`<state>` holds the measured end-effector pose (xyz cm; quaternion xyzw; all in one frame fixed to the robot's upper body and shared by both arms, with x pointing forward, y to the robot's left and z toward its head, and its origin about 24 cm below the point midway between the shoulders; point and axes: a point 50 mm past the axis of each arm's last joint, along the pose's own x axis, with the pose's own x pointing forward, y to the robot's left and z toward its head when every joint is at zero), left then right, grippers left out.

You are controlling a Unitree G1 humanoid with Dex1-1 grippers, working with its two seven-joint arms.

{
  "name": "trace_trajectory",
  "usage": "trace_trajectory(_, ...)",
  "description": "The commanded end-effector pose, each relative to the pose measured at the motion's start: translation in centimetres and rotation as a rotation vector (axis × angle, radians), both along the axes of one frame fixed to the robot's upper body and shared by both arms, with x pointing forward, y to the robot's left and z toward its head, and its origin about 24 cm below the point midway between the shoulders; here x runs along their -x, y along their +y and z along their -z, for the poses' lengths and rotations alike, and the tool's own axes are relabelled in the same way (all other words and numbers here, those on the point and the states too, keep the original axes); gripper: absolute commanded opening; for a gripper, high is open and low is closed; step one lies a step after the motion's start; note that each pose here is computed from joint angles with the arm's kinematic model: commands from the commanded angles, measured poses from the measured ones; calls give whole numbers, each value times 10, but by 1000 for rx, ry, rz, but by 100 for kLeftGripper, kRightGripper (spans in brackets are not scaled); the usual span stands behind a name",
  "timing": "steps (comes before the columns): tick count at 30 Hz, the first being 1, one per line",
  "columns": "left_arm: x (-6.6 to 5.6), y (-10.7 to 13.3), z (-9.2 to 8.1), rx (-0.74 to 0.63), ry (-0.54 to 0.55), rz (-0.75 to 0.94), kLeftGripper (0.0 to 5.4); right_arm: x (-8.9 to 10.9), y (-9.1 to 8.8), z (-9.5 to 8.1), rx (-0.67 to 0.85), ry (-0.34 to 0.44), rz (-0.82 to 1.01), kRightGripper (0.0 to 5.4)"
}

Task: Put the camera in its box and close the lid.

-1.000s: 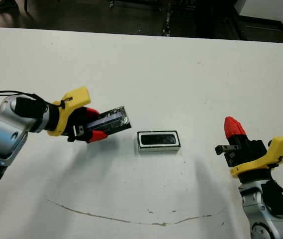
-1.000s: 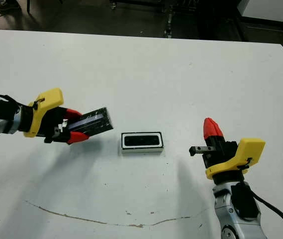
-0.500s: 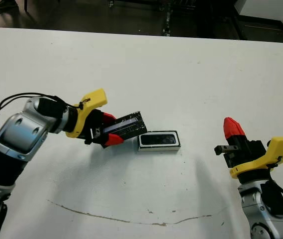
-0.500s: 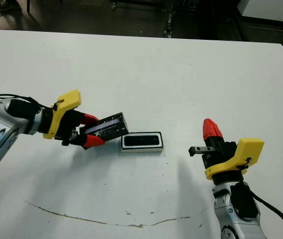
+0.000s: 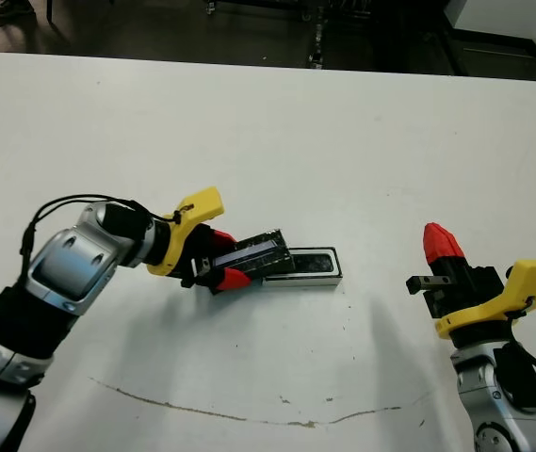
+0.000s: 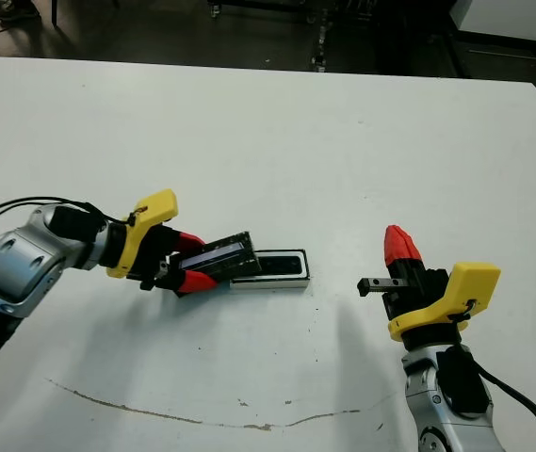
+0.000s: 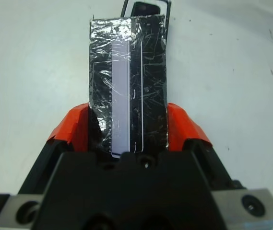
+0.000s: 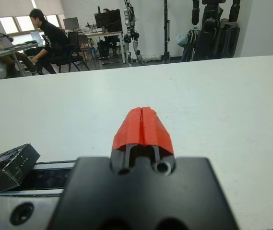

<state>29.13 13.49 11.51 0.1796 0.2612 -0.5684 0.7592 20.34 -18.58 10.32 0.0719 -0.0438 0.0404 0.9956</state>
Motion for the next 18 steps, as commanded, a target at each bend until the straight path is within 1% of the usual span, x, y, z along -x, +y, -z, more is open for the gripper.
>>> trace_trajectory(1, 6, -4, 16, -3, 65, -1, 317, 2, -3, 2, 14, 20, 10, 0)
trace_trajectory(12, 8, -17, 19, 16, 83, 23, 317, 3, -3, 2, -1, 24, 10, 0)
trace_trajectory(18, 13, -25, 17, 32, 59, 75, 317, 3, -3, 1, 6, 28, 15, 0)
